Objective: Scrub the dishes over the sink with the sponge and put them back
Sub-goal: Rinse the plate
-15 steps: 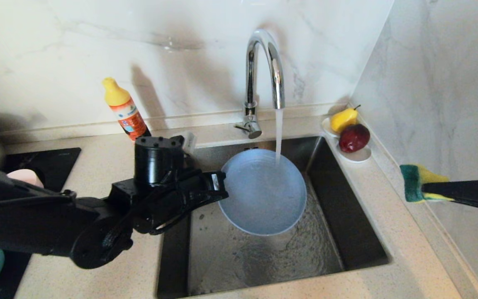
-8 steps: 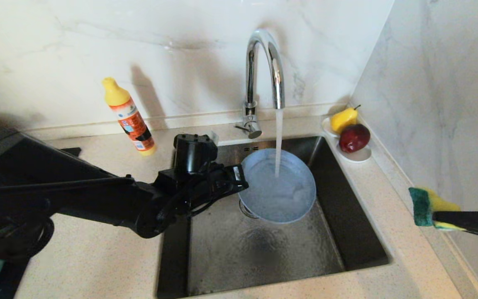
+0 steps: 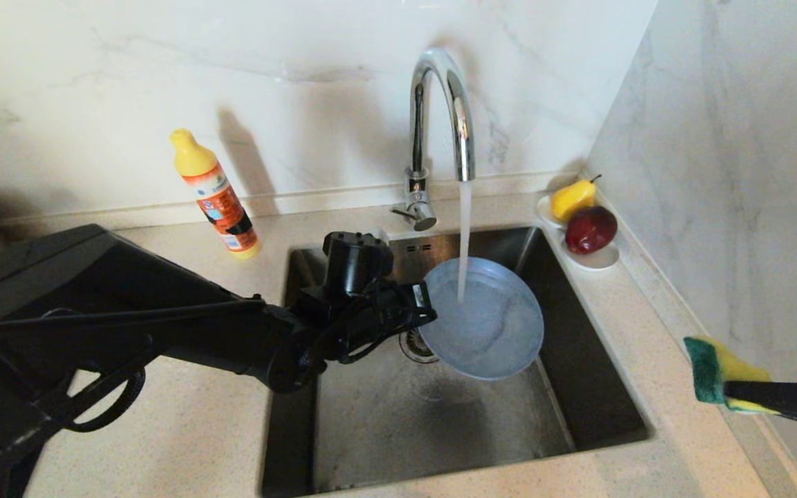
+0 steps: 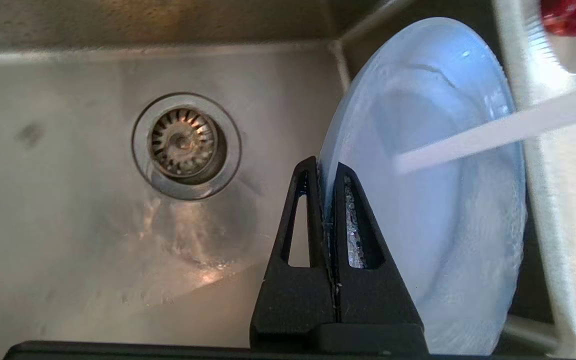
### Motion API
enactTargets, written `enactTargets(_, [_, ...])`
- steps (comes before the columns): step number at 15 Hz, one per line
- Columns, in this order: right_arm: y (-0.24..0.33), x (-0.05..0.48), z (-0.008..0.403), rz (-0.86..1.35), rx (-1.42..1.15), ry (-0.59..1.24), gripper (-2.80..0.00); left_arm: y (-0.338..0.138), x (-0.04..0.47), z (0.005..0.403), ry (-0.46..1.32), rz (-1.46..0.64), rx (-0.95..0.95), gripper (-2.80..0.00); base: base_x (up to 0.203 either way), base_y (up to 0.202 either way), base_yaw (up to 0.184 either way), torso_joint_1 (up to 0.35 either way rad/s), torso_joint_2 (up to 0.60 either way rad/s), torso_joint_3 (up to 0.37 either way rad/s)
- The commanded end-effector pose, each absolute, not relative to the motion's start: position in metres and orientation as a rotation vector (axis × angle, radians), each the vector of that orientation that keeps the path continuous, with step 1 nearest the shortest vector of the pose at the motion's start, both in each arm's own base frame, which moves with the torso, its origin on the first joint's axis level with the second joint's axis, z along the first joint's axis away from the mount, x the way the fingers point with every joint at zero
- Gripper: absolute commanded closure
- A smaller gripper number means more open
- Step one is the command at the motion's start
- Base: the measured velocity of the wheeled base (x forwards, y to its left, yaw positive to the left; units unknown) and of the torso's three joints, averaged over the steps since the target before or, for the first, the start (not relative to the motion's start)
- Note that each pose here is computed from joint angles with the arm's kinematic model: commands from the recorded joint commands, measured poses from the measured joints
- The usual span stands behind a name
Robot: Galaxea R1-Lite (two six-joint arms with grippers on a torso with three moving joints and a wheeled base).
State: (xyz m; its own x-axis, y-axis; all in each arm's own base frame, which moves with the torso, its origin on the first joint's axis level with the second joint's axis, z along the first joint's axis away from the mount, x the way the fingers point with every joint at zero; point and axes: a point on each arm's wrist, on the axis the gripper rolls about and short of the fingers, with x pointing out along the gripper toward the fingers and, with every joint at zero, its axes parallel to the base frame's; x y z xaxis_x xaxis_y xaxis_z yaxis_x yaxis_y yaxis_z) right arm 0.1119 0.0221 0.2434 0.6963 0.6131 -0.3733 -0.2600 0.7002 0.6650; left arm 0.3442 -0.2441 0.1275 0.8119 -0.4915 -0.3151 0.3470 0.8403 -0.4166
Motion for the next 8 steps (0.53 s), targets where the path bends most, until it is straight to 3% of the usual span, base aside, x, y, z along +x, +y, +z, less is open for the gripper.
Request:
enactTargets(1, [0.022, 0.110, 0.240, 0.523, 0.623, 0.634, 0.00, -0.239, 0.339, 0.129, 0.427, -0.440, -0.349, 0.00, 0.000, 0.000, 0.000, 0.000, 0.00, 0.000])
enactTargets(4, [0.022, 0.107, 0.234, 0.521, 0.626, 0.650, 0.00, -0.203, 0.328, 0.152, 0.371, -0.371, -0.302, 0.00, 0.000, 0.000, 0.000, 0.000, 0.00, 0.000])
enactTargets(8, [0.022, 0.104, 0.228, 0.516, 0.628, 0.664, 0.00, -0.152, 0.318, 0.181, 0.227, -0.123, -0.107, 0.00, 0.000, 0.000, 0.000, 0.000, 0.00, 0.000])
